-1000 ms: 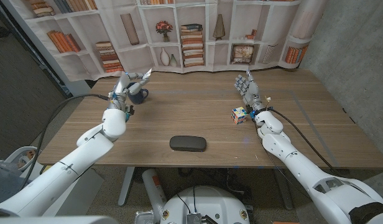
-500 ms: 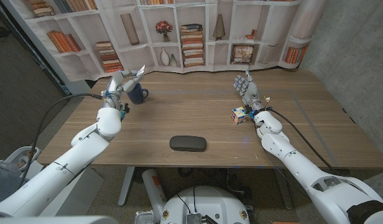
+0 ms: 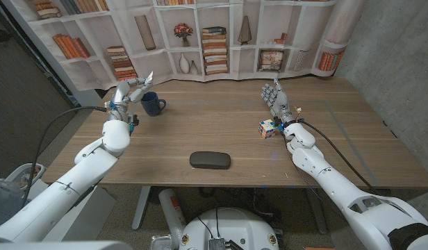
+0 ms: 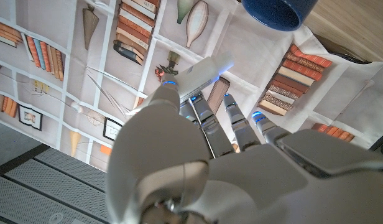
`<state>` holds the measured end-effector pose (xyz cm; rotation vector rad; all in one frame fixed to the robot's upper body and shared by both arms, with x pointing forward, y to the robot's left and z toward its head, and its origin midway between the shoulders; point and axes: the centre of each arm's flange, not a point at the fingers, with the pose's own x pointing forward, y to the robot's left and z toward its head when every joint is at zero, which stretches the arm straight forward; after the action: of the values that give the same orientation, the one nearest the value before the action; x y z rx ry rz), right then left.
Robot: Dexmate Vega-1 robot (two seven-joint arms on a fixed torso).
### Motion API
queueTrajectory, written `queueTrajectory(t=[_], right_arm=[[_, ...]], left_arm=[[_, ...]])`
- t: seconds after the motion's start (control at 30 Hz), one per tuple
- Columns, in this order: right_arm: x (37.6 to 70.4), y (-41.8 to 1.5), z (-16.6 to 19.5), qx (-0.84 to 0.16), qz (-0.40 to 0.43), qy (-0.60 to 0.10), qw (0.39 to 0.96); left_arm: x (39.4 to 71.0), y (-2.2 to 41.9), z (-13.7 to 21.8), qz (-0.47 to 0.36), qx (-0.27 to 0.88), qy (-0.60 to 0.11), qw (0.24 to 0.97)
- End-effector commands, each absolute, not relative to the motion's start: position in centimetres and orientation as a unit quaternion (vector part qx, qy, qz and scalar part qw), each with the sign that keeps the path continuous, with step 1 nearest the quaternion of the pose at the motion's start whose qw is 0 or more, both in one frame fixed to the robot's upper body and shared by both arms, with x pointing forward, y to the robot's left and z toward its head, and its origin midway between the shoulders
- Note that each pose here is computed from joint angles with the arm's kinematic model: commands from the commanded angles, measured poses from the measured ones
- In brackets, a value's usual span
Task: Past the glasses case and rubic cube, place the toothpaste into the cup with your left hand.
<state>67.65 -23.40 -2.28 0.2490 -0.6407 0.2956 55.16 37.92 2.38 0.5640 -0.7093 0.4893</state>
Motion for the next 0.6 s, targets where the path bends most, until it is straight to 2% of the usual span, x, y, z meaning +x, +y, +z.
queueTrajectory(t=[0.03, 0.6], right_arm=[[67.2, -23.7, -1.4, 0.110, 0.147, -0.319, 0.930], [66.1, -24.5, -0.7, 0.102, 0.142, -0.333, 0.927]], left_arm=[[55.6, 39.2, 1.6, 0.247, 0.252, -0.335, 0.873], [57.5, 38.4, 1.9, 0.245, 0.254, -0.333, 0.874]])
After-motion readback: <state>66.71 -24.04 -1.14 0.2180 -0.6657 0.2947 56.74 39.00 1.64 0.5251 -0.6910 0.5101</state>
